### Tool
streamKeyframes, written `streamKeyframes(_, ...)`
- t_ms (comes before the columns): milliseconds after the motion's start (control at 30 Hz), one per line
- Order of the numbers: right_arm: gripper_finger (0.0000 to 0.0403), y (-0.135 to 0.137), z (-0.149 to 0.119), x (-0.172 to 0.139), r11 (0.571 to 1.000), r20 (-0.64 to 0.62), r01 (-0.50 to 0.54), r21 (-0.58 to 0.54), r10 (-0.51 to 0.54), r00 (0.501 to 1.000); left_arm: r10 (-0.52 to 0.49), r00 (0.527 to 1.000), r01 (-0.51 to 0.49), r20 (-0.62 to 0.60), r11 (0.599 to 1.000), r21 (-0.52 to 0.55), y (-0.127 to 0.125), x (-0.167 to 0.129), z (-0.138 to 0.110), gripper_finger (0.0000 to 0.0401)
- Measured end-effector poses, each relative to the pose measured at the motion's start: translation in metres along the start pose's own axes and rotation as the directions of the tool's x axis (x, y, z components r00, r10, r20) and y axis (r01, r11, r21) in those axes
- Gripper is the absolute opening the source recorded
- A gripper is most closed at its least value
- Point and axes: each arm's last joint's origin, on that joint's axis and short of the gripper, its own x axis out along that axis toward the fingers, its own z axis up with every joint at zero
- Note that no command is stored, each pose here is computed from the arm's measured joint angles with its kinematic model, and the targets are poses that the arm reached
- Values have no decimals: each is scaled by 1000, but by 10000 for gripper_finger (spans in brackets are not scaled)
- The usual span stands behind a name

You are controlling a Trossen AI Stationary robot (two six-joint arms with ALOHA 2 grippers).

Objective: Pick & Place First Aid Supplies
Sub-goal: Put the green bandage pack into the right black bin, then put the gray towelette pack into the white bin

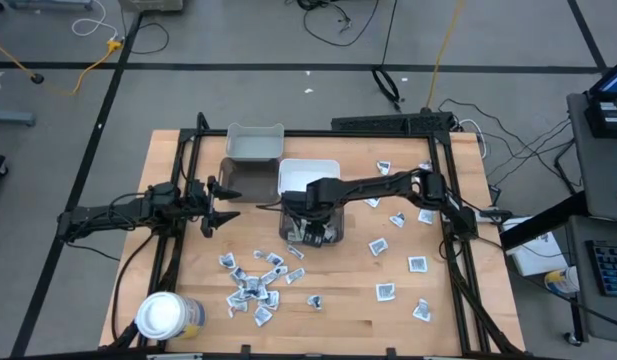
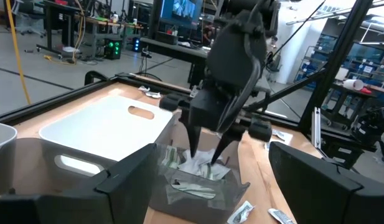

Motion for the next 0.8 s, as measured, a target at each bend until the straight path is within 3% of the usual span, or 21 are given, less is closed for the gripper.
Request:
streamKeyframes(133, 221, -2, 1, -16, 1000, -28, 6, -14, -6, 1000, 0, 1000, 0, 0, 1000, 0, 0, 0, 0, 310)
streamKeyframes(267, 243, -4, -6, -47, 999, -28, -3, -43, 2, 1000, 0, 1000, 0, 0, 1000, 0, 0, 0, 0, 310)
streamKeyframes(633, 239, -7, -46, -132, 995, 36, -28, -97, 31, 999, 0, 1000, 0, 0, 1000, 0, 0, 0, 0, 310)
streamKeyframes(800, 238, -3, -61, -148, 996, 60, 10, -93, -4, 998, 0, 1000, 0, -1, 1000, 0, 0, 0, 0, 310)
